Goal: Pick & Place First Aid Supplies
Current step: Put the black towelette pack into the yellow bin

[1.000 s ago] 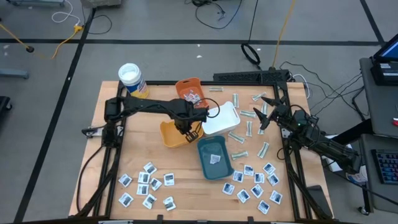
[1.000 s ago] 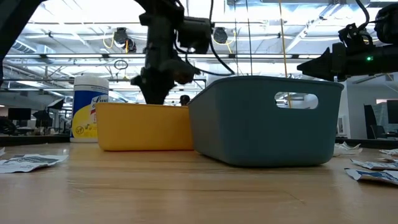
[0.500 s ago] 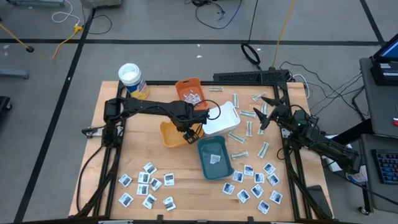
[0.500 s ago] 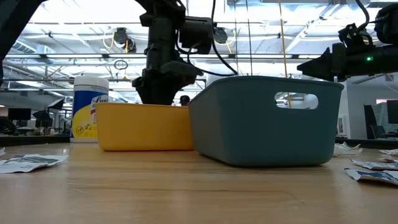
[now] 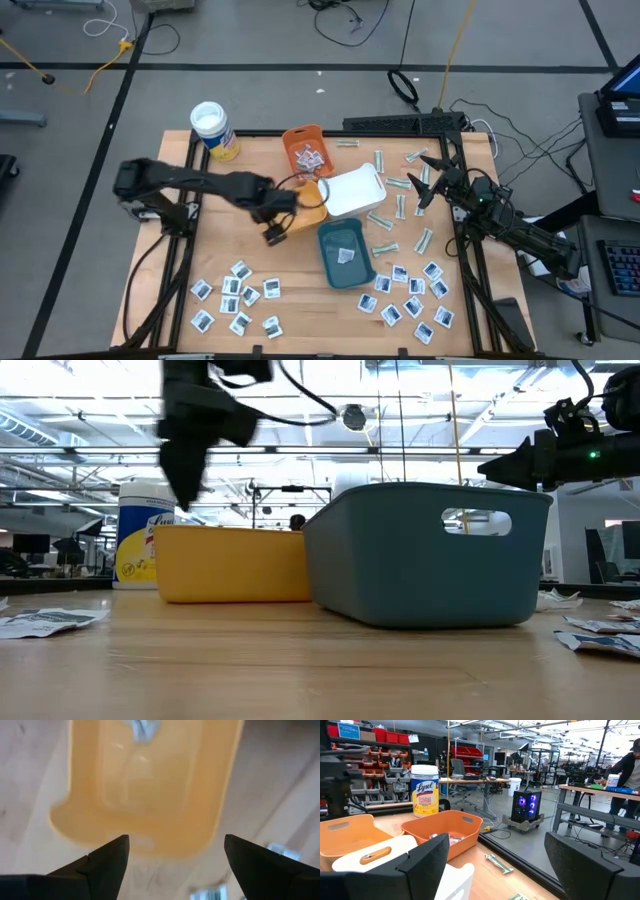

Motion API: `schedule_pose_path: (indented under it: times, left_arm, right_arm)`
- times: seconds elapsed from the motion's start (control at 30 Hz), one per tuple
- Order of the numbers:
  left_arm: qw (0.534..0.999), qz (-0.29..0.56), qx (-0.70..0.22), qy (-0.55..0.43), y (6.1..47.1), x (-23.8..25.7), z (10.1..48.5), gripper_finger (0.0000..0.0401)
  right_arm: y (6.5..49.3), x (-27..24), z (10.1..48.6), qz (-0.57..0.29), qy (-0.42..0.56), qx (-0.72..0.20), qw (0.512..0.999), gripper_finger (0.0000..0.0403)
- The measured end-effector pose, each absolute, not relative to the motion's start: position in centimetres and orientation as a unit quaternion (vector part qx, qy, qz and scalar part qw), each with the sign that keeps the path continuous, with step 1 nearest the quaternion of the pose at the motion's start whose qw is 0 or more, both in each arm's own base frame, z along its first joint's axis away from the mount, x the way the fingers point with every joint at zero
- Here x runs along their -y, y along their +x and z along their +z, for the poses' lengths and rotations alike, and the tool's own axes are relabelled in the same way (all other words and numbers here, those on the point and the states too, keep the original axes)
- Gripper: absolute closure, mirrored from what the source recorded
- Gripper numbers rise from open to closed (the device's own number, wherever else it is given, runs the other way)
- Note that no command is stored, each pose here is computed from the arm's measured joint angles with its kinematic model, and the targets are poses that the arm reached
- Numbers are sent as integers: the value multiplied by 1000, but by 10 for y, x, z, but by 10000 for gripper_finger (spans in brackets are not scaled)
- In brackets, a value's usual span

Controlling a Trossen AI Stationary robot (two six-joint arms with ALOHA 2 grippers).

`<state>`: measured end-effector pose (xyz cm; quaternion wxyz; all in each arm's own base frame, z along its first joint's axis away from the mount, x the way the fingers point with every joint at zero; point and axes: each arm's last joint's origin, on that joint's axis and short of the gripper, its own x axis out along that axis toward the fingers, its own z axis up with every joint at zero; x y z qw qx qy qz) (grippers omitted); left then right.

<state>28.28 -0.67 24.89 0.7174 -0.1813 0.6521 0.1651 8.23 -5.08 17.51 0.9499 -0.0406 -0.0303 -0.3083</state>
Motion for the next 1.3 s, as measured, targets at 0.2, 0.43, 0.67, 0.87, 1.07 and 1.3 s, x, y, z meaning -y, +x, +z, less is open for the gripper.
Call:
schedule_pose_path:
  times: [0.2,0.43,0.67,0.87,1.07,1.3]
  left_arm:
    - [717,157,-656,-178,239,27,245,68]
    - [711,156,-662,-180,212,48,238,68]
    - [722,134,-655,-176,221,79,232,68]
    - [724,116,-658,-173,234,110,224,68]
    - [728,93,-662,-151,256,139,224,68]
    - [728,72,-668,-141,276,165,221,68]
  right_arm:
    - [82,51,175,-308,-41,30,950,80]
    - [82,51,175,-308,-40,30,950,80]
    - [82,51,175,-308,-40,30,950,80]
    - [82,51,175,-308,-41,31,950,80]
    - [82,51,175,-308,-40,30,950,80]
    - [82,51,175,-308,-41,30,950,80]
